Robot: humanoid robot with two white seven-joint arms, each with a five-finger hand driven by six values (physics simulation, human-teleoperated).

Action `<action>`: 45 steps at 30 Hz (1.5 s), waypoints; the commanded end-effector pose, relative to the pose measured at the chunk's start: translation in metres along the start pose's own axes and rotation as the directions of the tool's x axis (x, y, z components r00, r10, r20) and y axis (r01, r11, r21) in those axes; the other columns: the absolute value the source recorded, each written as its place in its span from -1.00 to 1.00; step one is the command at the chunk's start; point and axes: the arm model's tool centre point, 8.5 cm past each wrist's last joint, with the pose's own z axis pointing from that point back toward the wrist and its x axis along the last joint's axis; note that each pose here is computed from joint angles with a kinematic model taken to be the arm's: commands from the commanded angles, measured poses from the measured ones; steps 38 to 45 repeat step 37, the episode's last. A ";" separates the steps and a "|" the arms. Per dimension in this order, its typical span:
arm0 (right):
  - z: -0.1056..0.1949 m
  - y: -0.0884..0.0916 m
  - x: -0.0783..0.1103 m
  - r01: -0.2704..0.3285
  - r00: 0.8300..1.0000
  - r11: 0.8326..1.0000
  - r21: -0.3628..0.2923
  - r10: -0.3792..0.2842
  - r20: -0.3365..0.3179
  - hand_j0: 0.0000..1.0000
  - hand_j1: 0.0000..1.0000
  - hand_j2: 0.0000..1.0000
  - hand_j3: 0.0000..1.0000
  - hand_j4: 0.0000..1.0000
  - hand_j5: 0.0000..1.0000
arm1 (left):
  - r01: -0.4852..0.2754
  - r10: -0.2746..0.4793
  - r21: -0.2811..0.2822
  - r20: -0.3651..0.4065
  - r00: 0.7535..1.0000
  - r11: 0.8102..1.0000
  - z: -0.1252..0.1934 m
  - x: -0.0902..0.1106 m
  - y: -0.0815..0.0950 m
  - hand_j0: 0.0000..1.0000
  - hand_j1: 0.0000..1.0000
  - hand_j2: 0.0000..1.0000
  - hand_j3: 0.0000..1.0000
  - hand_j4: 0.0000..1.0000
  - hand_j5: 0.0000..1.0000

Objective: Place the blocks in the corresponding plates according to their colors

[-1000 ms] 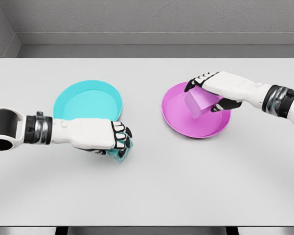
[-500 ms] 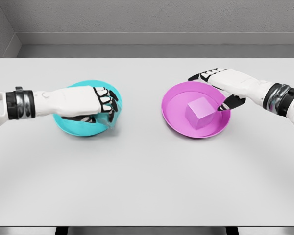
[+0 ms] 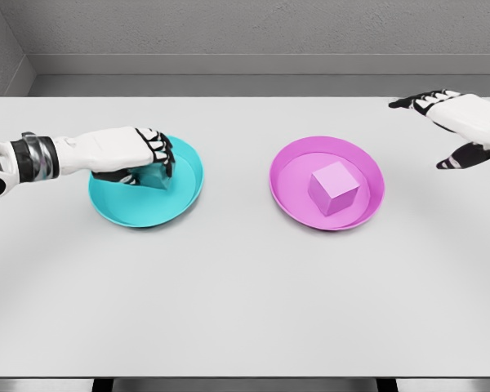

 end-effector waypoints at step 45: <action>0.006 0.018 0.017 -0.075 0.983 0.997 0.029 0.069 0.168 1.00 1.00 1.00 1.00 1.00 1.00 | -0.200 0.215 0.093 -0.194 0.957 0.975 0.129 -0.038 -0.034 1.00 1.00 1.00 1.00 1.00 1.00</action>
